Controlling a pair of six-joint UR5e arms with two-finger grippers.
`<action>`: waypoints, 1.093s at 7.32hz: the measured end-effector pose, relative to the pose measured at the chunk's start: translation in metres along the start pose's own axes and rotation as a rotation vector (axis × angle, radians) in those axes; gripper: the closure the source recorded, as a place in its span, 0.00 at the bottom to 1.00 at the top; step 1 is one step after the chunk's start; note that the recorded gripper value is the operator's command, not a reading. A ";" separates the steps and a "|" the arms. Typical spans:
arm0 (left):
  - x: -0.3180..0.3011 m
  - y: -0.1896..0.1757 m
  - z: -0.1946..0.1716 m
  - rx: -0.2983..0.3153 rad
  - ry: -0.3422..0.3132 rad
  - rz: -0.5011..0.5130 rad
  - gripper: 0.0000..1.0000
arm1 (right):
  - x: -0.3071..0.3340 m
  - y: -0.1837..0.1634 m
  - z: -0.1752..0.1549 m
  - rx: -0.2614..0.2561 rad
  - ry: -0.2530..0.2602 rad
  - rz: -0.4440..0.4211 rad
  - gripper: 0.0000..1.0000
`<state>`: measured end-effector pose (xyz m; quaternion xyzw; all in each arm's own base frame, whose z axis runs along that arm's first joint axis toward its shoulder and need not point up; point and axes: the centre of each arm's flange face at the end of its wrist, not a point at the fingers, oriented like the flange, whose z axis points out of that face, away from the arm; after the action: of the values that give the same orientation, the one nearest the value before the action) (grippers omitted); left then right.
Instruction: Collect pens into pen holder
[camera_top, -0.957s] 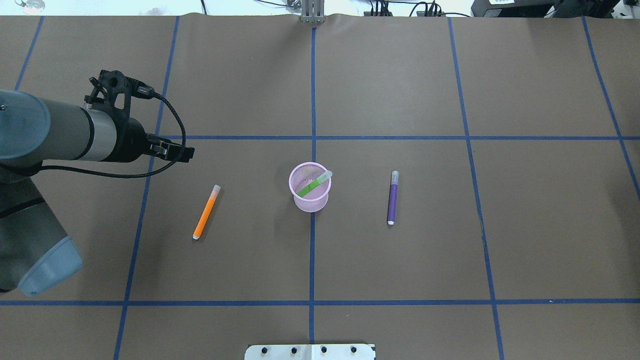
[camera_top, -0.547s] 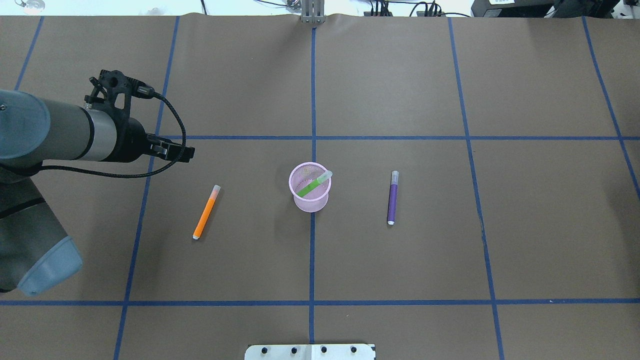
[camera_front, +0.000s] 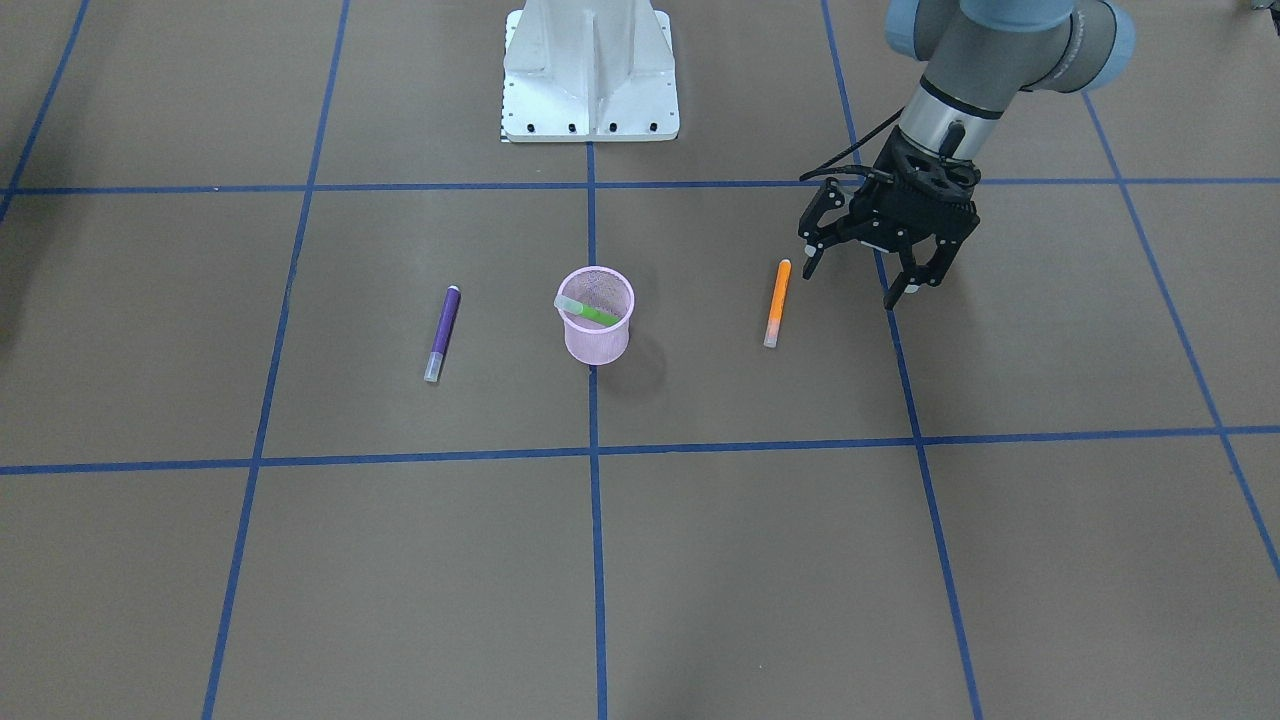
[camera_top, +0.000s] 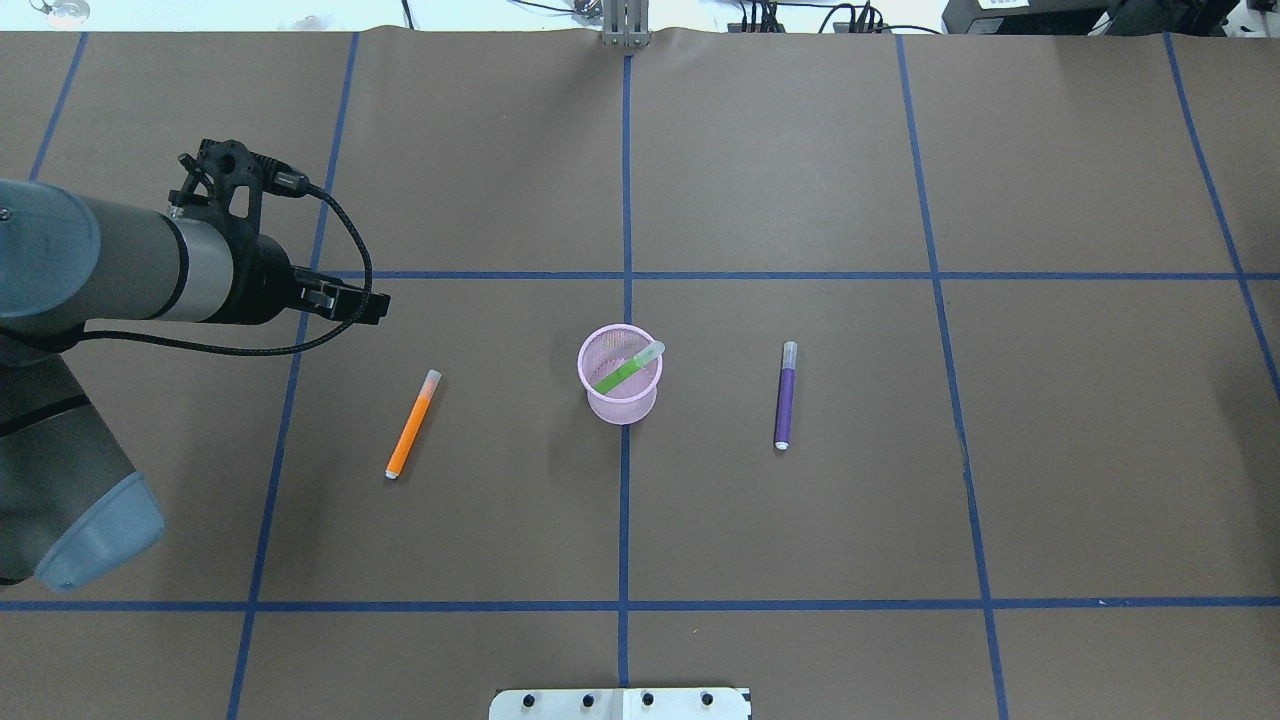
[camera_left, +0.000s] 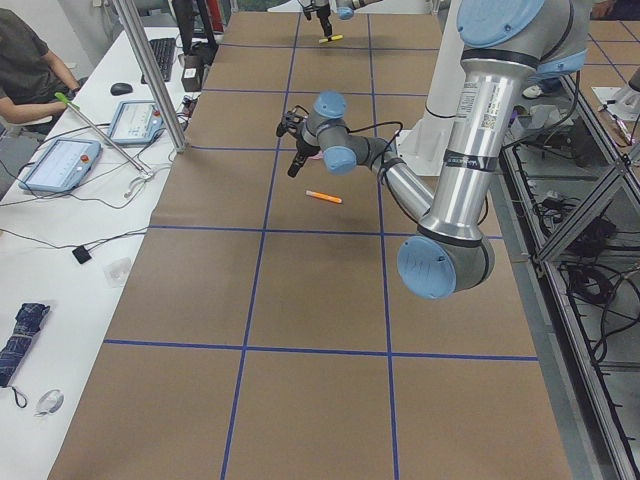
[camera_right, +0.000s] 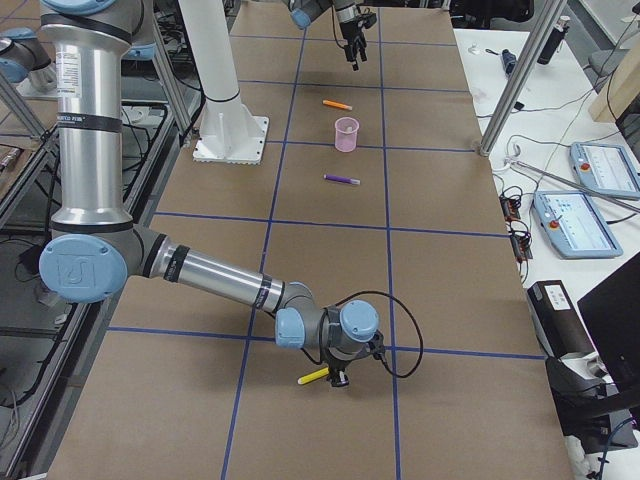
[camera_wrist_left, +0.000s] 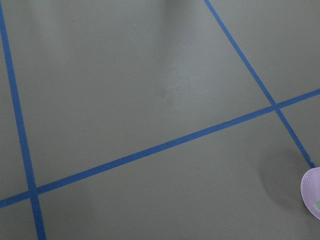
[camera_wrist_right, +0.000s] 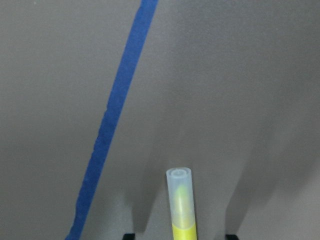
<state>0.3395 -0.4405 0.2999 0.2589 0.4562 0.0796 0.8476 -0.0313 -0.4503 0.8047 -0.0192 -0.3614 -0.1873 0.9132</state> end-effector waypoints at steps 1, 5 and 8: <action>0.000 0.000 -0.001 0.001 0.001 0.000 0.01 | 0.001 0.001 0.002 -0.003 -0.002 -0.002 0.60; 0.002 0.000 -0.009 0.010 0.009 -0.003 0.01 | 0.004 0.004 0.006 -0.011 -0.012 -0.011 1.00; 0.002 0.001 -0.012 0.012 0.011 -0.009 0.01 | -0.009 -0.010 -0.009 0.022 -0.021 -0.036 1.00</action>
<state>0.3314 -0.4345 0.2938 0.2616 0.4627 0.0746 0.8438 -0.0345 -0.4580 0.7913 -0.0048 -0.3730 -0.1995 0.9061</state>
